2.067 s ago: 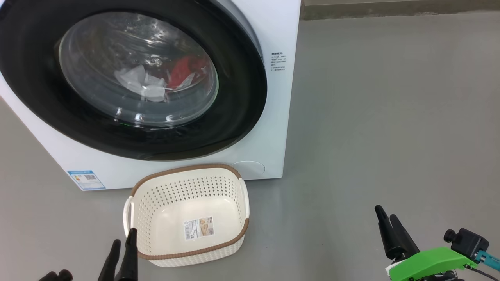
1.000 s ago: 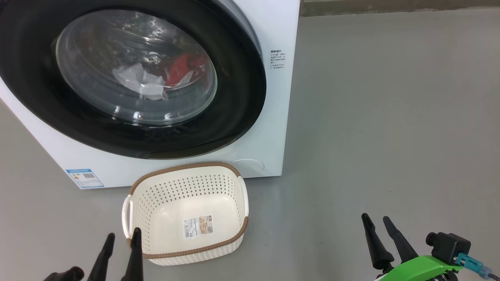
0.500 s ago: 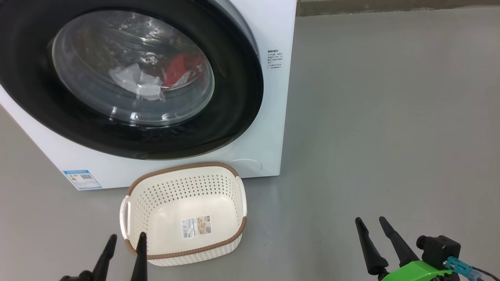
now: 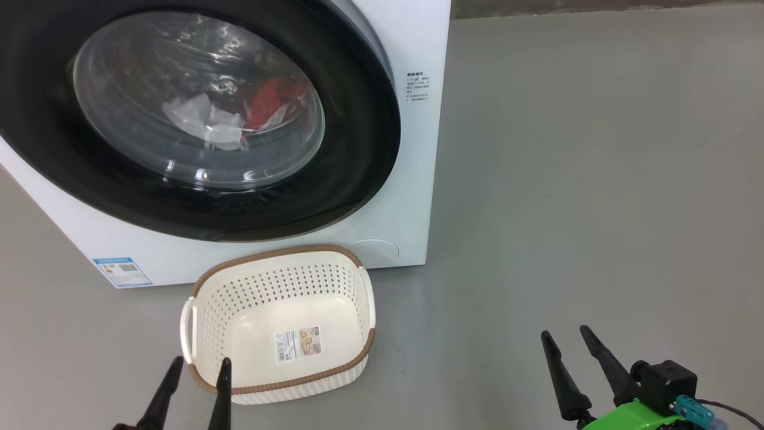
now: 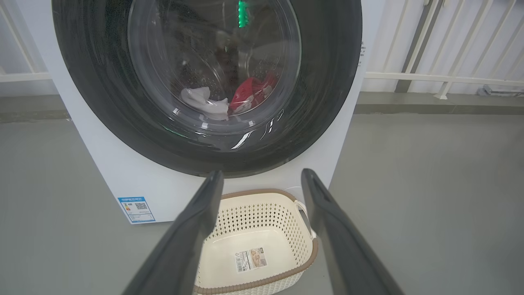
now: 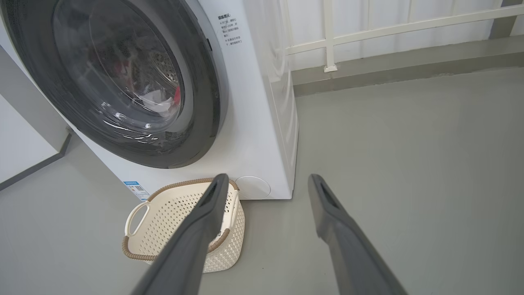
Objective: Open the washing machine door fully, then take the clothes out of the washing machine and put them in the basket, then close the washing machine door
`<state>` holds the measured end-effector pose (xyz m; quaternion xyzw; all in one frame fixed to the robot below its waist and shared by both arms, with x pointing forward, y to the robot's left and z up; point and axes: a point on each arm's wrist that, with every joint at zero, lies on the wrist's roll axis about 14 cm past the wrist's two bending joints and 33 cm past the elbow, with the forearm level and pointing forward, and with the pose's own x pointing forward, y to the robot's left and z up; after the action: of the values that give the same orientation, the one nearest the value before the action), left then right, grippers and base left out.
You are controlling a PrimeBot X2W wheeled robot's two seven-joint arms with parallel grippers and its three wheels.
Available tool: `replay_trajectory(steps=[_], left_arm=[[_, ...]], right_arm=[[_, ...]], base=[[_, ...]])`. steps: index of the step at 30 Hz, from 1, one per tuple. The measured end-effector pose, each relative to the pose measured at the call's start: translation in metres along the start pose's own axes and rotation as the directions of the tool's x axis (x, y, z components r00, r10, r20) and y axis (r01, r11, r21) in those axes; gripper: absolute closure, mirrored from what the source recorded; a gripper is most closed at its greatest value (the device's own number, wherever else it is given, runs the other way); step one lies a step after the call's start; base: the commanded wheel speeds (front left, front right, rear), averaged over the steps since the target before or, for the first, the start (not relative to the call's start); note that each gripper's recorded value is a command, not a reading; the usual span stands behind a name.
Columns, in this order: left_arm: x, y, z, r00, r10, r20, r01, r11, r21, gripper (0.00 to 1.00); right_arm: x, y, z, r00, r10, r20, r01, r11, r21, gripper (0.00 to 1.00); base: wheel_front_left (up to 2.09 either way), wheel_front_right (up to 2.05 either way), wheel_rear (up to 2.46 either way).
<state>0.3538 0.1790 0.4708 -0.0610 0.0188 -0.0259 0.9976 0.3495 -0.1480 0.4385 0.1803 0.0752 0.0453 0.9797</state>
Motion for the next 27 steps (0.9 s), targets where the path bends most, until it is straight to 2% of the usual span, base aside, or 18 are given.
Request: replay_trajectory(steps=[4,13,23,24,25,27], left_arm=[[0.000,0.000,-0.005,1.000,-0.001,-0.011,0.001,1.000,0.010,0.00],[-0.004,0.005,-0.018,0.999,0.014,-0.052,-0.015,1.000,-0.013,0.00],[-0.005,0.006,-0.018,0.998,0.016,-0.053,-0.017,1.000,-0.011,0.00],[-0.005,0.006,-0.018,0.998,0.016,-0.054,-0.017,1.000,-0.011,0.00],[-0.005,0.005,-0.019,0.998,0.015,-0.055,-0.016,1.000,-0.012,0.00],[-0.005,0.004,-0.020,0.998,0.012,-0.060,-0.012,1.000,-0.012,0.00]], right_arm=[[0.000,-0.004,0.003,1.000,-0.008,0.014,0.009,1.000,-0.030,0.00],[-0.006,-0.014,0.000,0.999,-0.042,0.008,0.042,0.999,-0.022,0.00],[-0.003,-0.010,0.009,0.999,-0.031,0.034,0.032,0.999,-0.036,0.00],[-0.002,-0.010,0.010,0.999,-0.029,0.038,0.031,0.999,-0.034,0.11],[-0.002,-0.009,0.010,0.999,-0.028,0.039,0.029,0.999,-0.031,0.58],[0.000,-0.008,0.009,0.999,-0.027,0.036,0.028,0.999,-0.020,0.76]], base=[[0.00,0.00,0.00],[0.00,0.00,0.00],[0.00,0.00,0.00],[0.00,0.00,0.00],[0.00,0.00,0.00],[0.00,0.00,0.00]])
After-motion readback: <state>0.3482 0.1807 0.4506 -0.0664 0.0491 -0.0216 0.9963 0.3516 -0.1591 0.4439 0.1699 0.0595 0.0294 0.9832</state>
